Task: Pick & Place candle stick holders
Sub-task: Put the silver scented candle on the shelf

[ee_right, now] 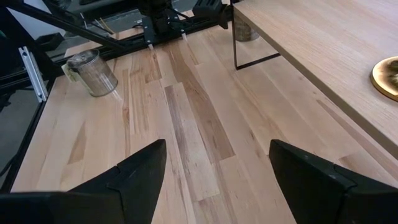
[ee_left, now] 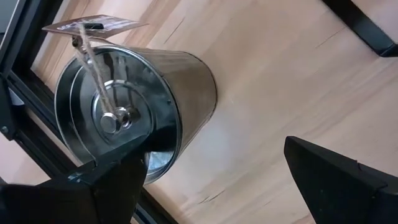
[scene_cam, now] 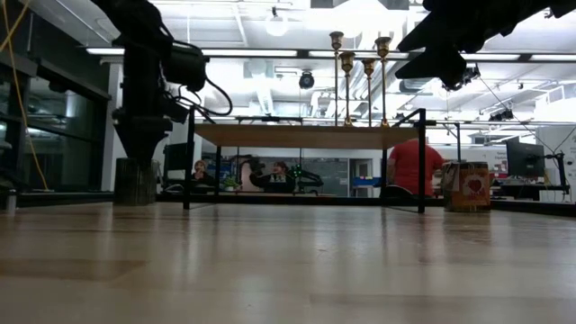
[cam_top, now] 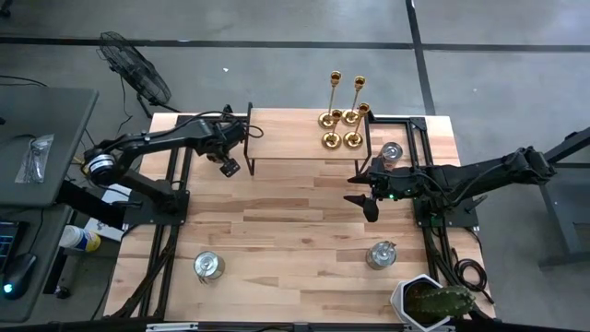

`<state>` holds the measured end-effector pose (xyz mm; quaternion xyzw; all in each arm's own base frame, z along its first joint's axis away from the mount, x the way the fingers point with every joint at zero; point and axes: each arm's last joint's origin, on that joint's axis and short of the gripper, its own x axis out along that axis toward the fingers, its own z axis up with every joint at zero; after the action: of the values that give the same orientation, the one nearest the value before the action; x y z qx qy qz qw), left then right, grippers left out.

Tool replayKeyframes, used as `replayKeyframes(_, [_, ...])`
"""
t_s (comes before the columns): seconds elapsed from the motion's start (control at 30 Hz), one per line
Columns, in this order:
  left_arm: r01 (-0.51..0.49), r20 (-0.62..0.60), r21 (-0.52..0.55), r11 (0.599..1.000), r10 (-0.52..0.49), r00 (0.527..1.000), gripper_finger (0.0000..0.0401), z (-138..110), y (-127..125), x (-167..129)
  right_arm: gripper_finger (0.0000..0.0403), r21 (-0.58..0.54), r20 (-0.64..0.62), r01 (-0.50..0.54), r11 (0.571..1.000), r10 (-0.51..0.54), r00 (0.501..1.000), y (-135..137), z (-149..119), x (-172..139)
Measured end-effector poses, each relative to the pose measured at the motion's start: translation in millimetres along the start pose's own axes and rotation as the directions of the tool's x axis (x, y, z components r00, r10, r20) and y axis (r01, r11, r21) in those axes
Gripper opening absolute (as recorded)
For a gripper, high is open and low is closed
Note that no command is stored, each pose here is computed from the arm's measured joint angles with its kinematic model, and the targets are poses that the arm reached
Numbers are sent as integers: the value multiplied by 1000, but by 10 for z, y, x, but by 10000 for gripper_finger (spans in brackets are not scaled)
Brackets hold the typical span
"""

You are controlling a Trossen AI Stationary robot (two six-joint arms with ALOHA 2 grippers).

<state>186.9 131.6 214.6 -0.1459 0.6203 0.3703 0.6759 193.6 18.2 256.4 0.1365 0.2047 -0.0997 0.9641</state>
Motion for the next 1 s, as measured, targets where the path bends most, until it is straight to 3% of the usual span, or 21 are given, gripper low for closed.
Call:
replayKeyframes(0.37, [10, 0, 50, 999, -10, 1000, 354, 9, -7, 8, 278, 0, 0, 0, 1000, 0, 1000, 0, 0, 0])
replayKeyframes(0.73, [3, -25, 57, 998, -2, 1000, 245, -15, 0, 4, 278, 0, 0, 0, 1000, 0, 1000, 0, 0, 0])
replayKeyframes(1.0, [0, -27, 56, 998, 1, 1000, 188, -17, 2, 2, 278, 0, 0, 0, 1000, 0, 1000, 0, 0, 0])
